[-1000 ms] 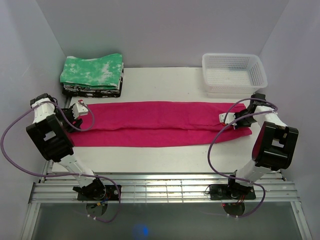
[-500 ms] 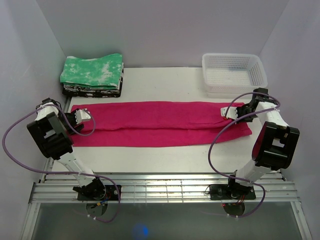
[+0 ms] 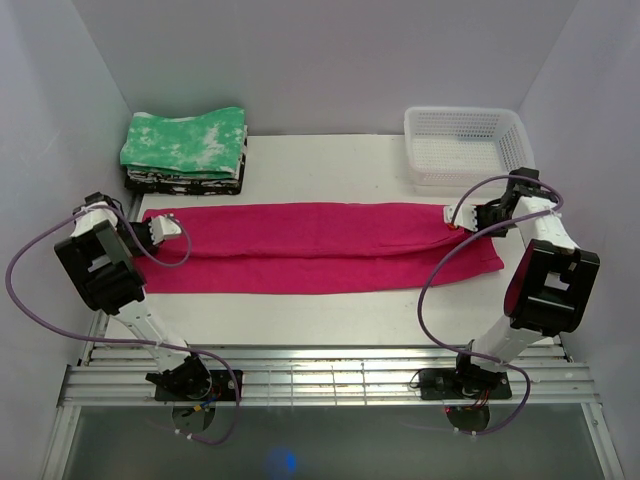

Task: Fold and stack the trousers
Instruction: Fold the trousers

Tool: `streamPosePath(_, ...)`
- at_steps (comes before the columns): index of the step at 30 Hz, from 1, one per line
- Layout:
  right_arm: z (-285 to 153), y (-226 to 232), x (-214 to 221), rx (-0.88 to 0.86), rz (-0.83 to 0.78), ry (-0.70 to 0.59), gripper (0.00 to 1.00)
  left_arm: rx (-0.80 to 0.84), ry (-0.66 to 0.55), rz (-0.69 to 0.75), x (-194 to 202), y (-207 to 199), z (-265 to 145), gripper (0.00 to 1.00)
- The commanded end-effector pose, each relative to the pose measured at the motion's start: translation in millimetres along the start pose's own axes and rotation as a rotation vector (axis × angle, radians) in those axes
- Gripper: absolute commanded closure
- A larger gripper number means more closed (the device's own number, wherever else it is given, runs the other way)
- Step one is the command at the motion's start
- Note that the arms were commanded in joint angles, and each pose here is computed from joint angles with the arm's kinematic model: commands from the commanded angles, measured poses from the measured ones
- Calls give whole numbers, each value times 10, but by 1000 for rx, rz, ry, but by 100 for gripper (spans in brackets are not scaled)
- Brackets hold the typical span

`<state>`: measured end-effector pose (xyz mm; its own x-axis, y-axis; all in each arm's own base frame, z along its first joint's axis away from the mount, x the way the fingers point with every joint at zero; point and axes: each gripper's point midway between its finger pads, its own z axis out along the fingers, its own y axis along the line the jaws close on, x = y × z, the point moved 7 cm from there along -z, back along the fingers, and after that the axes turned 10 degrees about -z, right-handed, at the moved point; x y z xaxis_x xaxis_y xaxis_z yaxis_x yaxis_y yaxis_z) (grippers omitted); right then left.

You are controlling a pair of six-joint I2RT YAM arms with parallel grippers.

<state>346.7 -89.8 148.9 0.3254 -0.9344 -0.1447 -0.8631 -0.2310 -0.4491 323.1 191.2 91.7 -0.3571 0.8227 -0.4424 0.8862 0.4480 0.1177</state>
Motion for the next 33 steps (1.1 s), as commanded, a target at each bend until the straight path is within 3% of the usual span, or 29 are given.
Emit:
streamPosePath(1, -163, -294, 80, 85, 33, 21, 92, -107, -44, -3, -153, 287, -223, 100)
streamPosePath(18, -659, -906, 435, 347, 95, 102, 92, -599, -182, -193, -340, 1245, -1175, 100)
streamPosePath(26, -874, -1174, 492, 482, 129, 124, 92, -752, -209, -239, -372, 1440, -1406, 100)
streamPosePath(33, -999, -1307, 573, 609, 197, 171, 92, -984, -237, -310, -345, 1725, -1658, 100)
